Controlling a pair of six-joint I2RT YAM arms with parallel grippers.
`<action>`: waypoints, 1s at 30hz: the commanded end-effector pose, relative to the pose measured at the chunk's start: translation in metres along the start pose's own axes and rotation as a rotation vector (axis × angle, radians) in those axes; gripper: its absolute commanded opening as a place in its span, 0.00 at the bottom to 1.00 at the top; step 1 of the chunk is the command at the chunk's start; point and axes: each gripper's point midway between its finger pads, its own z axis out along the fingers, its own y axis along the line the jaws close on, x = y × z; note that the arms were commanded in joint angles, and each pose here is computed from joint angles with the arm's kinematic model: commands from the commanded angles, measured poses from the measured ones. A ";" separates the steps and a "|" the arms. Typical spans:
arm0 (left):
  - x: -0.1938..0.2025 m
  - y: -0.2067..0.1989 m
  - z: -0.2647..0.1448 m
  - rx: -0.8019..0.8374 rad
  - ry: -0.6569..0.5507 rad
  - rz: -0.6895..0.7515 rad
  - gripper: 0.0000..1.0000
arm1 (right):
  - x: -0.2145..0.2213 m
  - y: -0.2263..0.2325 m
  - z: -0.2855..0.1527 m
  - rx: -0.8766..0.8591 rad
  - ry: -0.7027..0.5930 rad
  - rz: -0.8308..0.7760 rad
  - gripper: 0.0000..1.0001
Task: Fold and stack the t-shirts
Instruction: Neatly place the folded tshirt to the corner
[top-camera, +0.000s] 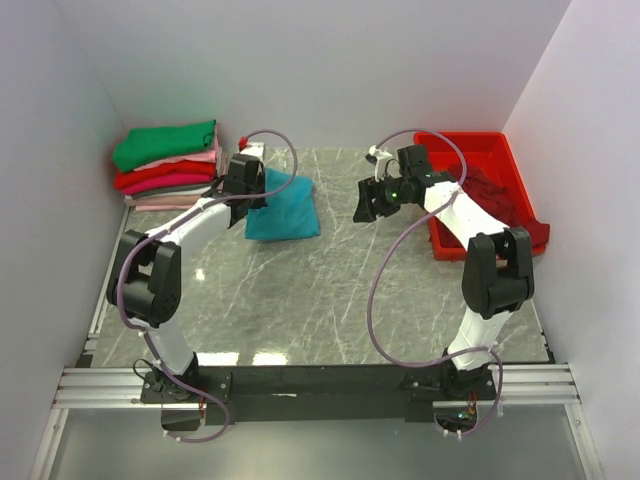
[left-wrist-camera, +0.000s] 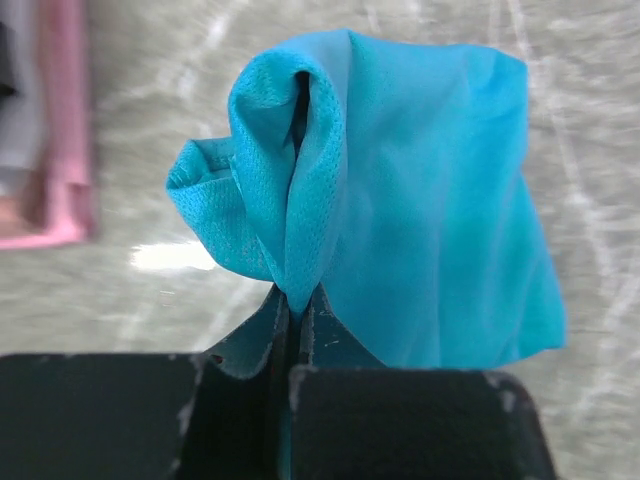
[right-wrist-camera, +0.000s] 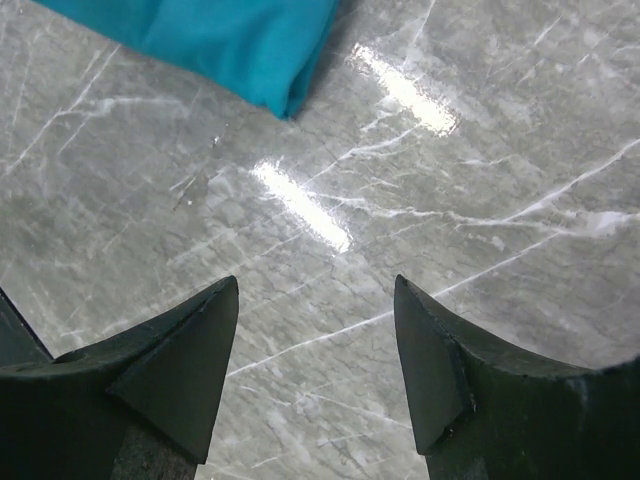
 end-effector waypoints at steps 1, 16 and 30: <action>-0.051 0.016 -0.015 -0.092 -0.111 0.153 0.00 | -0.005 0.008 -0.011 0.003 -0.029 -0.052 0.70; -0.129 0.050 -0.027 -0.359 -0.163 0.368 0.00 | -0.015 0.022 -0.025 -0.026 -0.079 -0.099 0.71; -0.219 0.060 -0.049 -0.472 -0.285 0.391 0.00 | -0.016 0.028 -0.028 -0.050 -0.094 -0.109 0.71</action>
